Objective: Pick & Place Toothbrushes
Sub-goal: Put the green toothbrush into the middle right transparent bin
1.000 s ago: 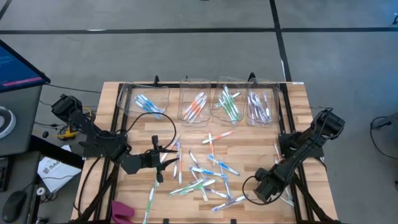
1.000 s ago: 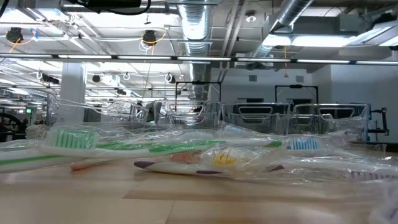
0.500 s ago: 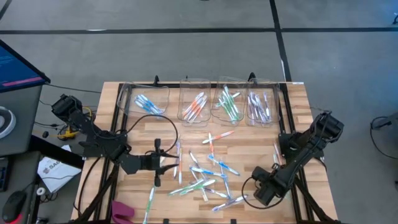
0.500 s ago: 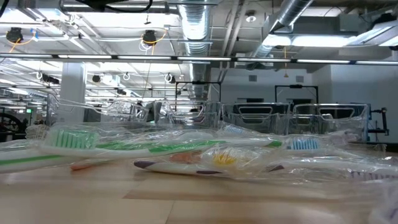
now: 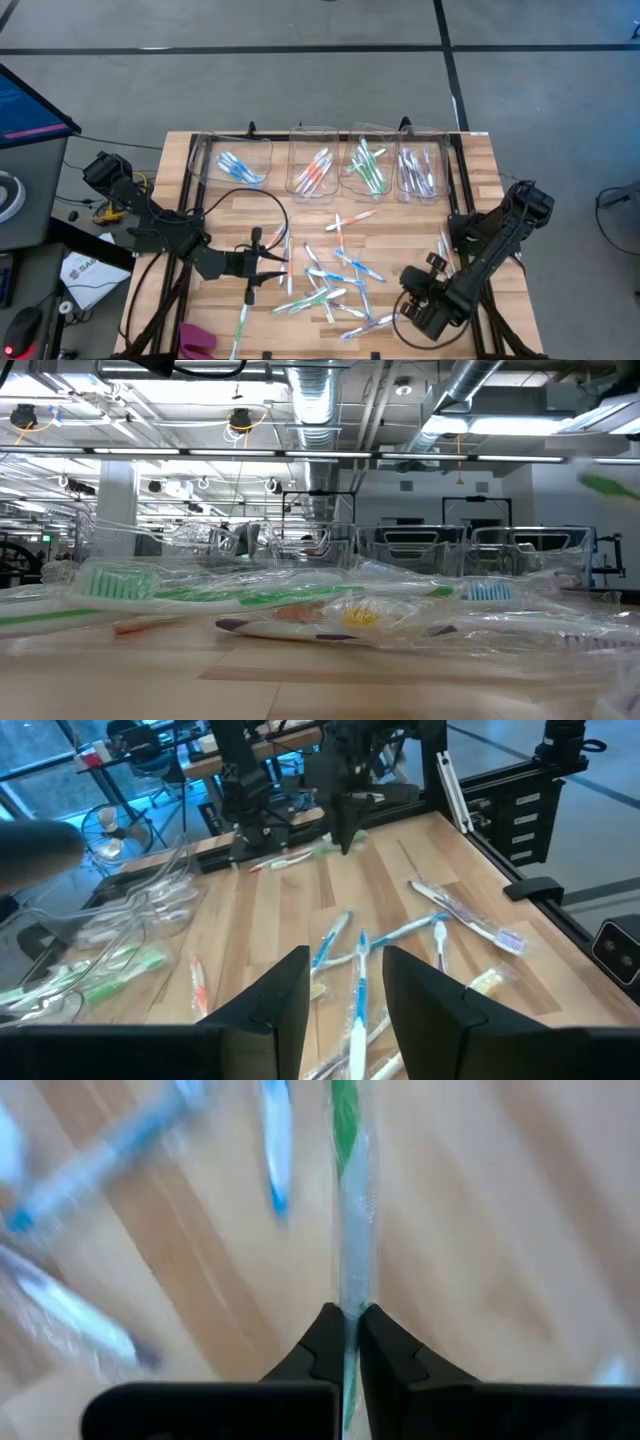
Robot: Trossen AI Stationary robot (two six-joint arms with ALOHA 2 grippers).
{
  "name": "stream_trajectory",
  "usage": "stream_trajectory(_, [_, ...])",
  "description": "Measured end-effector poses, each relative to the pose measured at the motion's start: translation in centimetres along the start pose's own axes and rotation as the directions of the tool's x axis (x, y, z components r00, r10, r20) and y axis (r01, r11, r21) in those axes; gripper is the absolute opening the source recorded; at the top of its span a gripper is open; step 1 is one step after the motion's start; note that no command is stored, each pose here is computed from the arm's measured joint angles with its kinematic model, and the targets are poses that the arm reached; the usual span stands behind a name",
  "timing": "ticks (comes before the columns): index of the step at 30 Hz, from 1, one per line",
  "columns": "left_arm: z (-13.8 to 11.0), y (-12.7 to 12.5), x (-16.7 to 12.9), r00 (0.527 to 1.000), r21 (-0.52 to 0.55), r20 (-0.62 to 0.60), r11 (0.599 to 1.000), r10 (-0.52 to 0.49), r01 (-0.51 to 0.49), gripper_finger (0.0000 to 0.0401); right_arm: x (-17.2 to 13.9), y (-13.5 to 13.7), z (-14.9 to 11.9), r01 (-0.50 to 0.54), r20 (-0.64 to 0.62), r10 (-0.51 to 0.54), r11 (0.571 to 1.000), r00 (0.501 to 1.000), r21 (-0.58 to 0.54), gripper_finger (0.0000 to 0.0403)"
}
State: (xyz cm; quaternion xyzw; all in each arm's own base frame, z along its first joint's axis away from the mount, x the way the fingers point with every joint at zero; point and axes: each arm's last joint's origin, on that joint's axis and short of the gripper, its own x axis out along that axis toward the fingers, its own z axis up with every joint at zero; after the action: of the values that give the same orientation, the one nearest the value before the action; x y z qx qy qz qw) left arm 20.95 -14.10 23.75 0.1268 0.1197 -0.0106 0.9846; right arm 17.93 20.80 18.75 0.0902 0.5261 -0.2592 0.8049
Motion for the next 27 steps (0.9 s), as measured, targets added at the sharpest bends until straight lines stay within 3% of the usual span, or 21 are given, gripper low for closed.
stream_trajectory(4, [0.0, 0.0, 0.0, 1.000, 0.000, 0.000, 1.000, 0.000, 0.000, 0.0121, 0.0, -0.1, 0.8, 0.038, 0.197, -0.026, 0.998, 0.980, -0.056, 0.0004])
stream_trajectory(12, [0.0, 0.0, 0.0, 1.000, -0.007, 0.000, 1.000, 0.000, 0.000, 0.0121, -2.0, -1.0, 2.5, 0.034, 0.345, -0.006, 0.997, 0.939, -0.075, 0.0004])
stream_trajectory(15, [0.0, 0.0, 0.0, 1.000, -0.007, -0.001, 1.000, 0.000, 0.000, 0.0121, -3.9, -1.6, 3.2, 0.040, 0.430, 0.022, 0.990, 0.903, -0.136, 0.0004])
stream_trajectory(18, [0.0, 0.1, 0.0, 1.000, -0.008, -0.001, 1.000, 0.003, -0.003, 0.0121, -5.4, -2.5, 4.3, 0.118, 0.552, 0.007, 0.975, 0.834, -0.190, 0.0006])
stream_trajectory(22, [0.0, 0.1, 0.1, 1.000, -0.009, -0.002, 1.000, 0.006, -0.007, 0.0121, -6.8, -4.1, 6.5, 0.218, 0.681, -0.068, 0.966, 0.729, -0.136, 0.0005])
stream_trajectory(24, [0.0, 0.1, 0.1, 1.000, -0.009, -0.002, 1.000, 0.007, -0.007, 0.0121, -7.0, -5.3, 8.0, 0.214, 0.682, -0.111, 0.975, 0.723, -0.068, 0.0005])
stream_trajectory(27, [0.0, 0.1, 0.1, 1.000, -0.010, -0.001, 1.000, 0.009, -0.009, 0.0121, -7.3, -7.6, 10.6, 0.173, 0.639, -0.168, 0.983, 0.751, 0.055, 0.0005])
